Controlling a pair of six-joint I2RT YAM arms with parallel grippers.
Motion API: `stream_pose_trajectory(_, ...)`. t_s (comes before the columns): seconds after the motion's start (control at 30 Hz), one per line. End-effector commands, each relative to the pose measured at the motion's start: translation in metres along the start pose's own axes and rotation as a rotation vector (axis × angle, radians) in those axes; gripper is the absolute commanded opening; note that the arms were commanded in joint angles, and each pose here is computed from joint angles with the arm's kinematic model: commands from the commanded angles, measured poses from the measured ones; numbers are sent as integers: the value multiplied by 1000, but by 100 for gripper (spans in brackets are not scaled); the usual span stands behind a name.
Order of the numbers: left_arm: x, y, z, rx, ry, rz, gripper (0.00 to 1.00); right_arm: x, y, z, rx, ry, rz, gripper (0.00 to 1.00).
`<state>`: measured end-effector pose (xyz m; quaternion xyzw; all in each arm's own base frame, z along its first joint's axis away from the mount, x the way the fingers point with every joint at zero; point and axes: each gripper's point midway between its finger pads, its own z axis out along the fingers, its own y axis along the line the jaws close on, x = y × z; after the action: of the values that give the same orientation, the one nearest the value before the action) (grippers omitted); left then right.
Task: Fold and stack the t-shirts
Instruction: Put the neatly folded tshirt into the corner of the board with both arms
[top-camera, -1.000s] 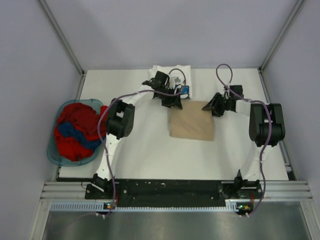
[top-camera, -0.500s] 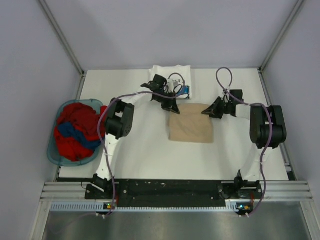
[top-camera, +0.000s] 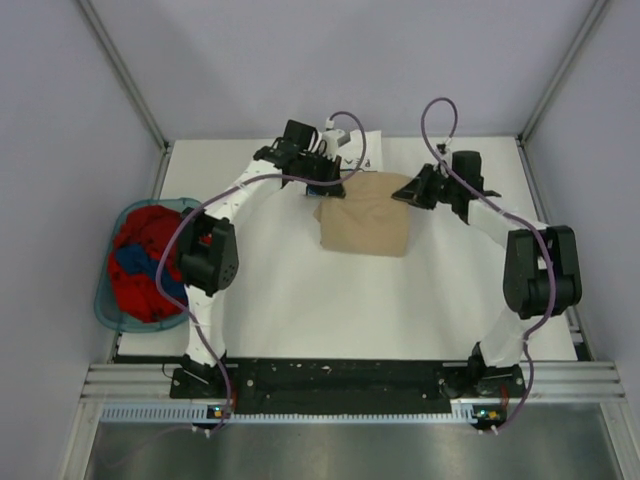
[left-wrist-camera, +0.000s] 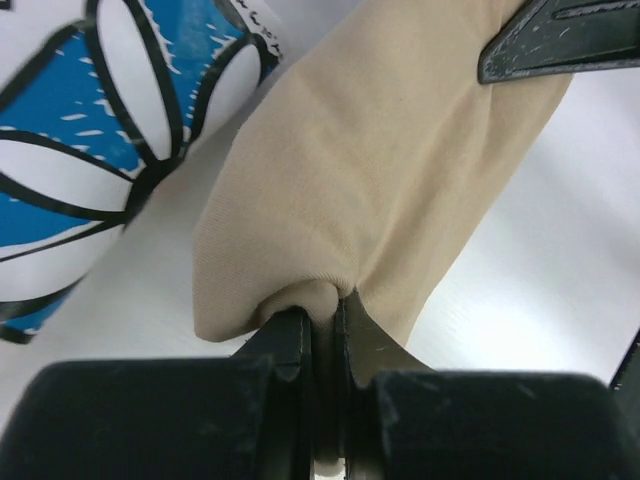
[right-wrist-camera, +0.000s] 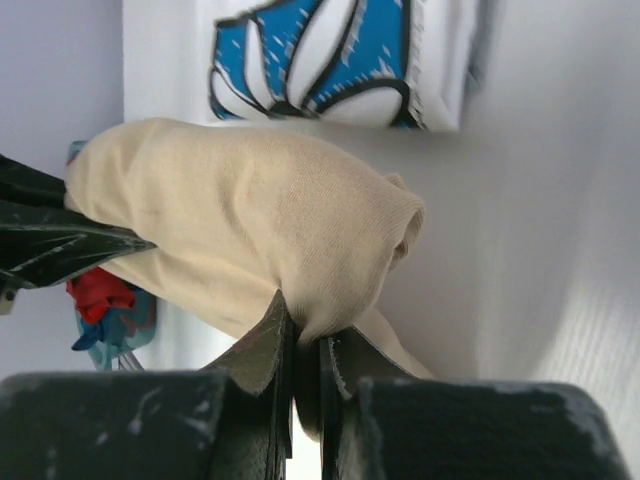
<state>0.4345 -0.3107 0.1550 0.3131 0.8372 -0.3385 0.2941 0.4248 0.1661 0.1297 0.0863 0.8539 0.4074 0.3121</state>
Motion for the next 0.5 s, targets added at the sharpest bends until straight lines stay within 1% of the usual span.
stream_pose_trajectory(0.0,-39,23,-37,-104,-109,130,0,-52,52,6,-86,-117,-113,0)
stream_pose_trajectory(0.27,-75,64,-56,-172,-193,174,0,-91,85,35,-152,-186,-106,0)
stream_pose_trajectory(0.37,-98,70,-68,-192,-240,197,0,-103,104,47,-179,-205,-116,0)
stream_pose_trajectory(0.47,-114,74,-75,-209,-274,222,0,-122,115,54,-182,-261,-113,0)
